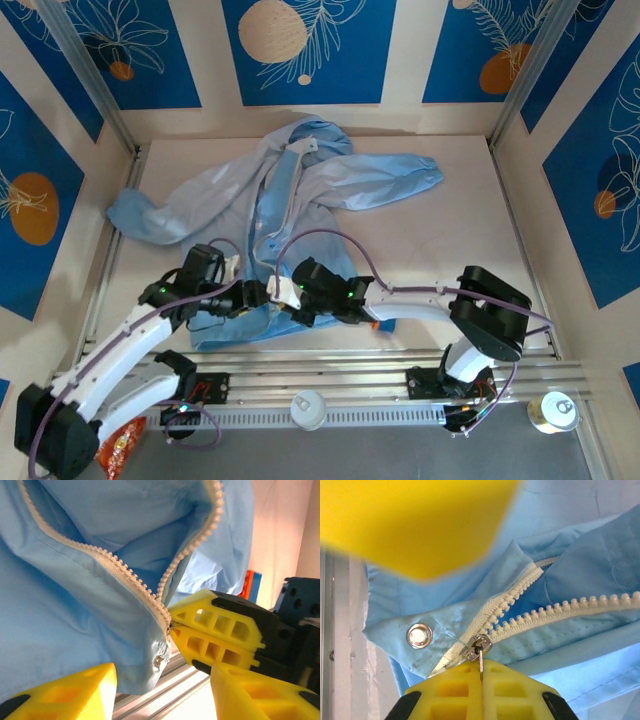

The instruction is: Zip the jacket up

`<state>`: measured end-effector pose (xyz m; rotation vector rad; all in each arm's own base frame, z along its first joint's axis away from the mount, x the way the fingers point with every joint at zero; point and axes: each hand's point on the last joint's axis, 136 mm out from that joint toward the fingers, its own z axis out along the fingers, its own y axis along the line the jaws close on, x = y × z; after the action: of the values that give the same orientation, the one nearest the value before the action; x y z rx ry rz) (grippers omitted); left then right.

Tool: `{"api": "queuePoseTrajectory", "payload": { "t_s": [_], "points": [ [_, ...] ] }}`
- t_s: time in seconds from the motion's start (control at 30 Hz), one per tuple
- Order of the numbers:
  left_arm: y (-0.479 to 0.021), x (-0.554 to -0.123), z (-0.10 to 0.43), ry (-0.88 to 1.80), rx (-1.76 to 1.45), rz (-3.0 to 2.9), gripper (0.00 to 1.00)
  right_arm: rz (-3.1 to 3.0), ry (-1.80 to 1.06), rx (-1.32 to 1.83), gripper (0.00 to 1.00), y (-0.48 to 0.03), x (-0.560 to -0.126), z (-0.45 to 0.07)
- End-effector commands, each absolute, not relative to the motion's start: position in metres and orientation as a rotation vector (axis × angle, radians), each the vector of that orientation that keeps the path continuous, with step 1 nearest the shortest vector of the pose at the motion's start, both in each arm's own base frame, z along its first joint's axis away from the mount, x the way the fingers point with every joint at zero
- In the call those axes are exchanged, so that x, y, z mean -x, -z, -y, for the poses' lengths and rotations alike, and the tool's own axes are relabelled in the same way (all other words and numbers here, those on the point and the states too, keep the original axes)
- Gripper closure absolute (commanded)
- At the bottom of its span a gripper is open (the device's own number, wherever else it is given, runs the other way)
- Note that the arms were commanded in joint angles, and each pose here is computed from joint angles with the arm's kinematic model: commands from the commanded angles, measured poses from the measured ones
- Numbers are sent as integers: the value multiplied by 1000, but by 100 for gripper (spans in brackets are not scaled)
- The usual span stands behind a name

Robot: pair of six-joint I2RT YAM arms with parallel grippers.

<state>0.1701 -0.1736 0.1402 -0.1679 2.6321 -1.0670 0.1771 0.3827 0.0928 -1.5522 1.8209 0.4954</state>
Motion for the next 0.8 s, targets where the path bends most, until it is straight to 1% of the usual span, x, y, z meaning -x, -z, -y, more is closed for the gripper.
{"api": "queuePoseTrajectory", "payload": {
  "t_s": [0.0,0.17,0.33,0.5,0.77],
  "points": [
    [-149,-164,154,1003,301,-2566,49,-1833,-604,1521,100,-118,-172,-386],
    [-139,-156,157,1080,403,-2483,51,-1860,-663,1548,100,-125,-167,-387],
    [-128,-157,180,1189,424,-2428,51,-1885,-700,1544,100,-129,-168,-386],
    [-126,-166,195,1270,446,-2350,50,-1910,-724,1534,100,-129,-168,-386],
    [-121,-171,201,1341,493,-2299,50,-1933,-739,1533,100,-130,-170,-387]
  ]
}}
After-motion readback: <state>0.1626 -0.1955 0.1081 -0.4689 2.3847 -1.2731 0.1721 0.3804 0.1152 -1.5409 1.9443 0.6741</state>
